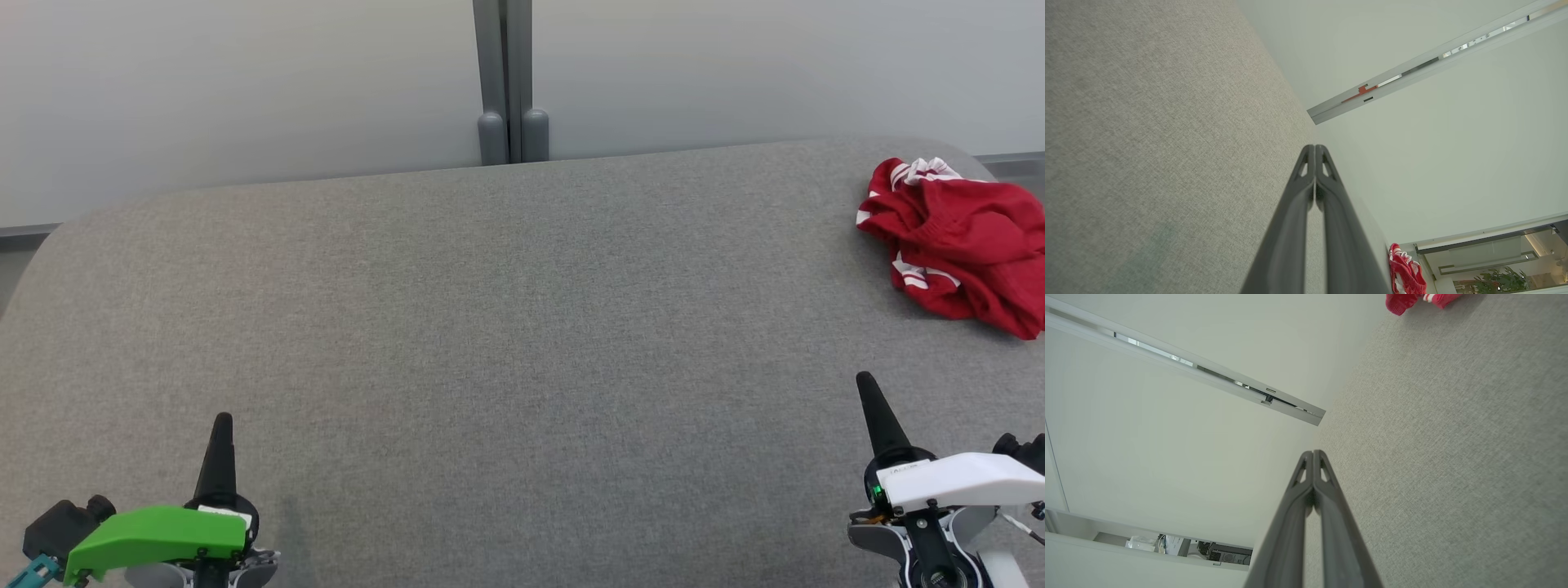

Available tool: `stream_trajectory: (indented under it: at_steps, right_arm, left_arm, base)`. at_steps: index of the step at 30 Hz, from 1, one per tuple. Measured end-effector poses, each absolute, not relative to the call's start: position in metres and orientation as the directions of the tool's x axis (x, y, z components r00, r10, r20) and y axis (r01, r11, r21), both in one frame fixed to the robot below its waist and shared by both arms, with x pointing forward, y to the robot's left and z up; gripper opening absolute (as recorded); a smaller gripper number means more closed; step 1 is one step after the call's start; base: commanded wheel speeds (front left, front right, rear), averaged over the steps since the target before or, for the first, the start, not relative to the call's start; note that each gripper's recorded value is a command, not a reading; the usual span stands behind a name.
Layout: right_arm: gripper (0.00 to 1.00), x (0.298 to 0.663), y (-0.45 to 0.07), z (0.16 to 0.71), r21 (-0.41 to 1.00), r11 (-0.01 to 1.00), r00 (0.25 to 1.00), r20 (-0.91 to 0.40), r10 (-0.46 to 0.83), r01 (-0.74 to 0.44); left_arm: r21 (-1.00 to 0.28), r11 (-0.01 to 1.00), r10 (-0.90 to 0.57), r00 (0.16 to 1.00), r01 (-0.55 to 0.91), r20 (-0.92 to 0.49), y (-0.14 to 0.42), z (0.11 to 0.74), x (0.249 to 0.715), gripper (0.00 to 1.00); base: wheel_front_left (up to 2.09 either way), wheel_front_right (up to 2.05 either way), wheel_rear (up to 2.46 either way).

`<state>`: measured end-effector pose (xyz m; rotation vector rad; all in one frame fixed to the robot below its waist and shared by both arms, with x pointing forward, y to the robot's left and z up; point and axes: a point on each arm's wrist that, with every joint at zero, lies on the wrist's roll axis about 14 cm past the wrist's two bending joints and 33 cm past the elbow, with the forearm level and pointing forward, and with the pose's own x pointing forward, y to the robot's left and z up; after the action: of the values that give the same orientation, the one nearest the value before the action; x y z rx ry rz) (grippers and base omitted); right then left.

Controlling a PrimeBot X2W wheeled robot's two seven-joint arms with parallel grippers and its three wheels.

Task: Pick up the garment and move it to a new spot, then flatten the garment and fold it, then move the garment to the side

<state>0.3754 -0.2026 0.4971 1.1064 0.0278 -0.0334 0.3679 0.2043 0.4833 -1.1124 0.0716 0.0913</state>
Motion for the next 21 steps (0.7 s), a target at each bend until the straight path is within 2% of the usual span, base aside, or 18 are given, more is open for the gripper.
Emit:
stream_trajectory:
  at_steps: [21]
  right_arm:
    - [0.0,0.3809,-0.2019,0.4996,0.967,0.251,0.999,-0.032,-0.008,0.034]
  left_arm:
    - [-0.967,0.246,0.016,0.997,-0.071,-0.069,0.2023,0.4924,0.3772,0.0]
  base:
    - [0.0,0.0,0.0]
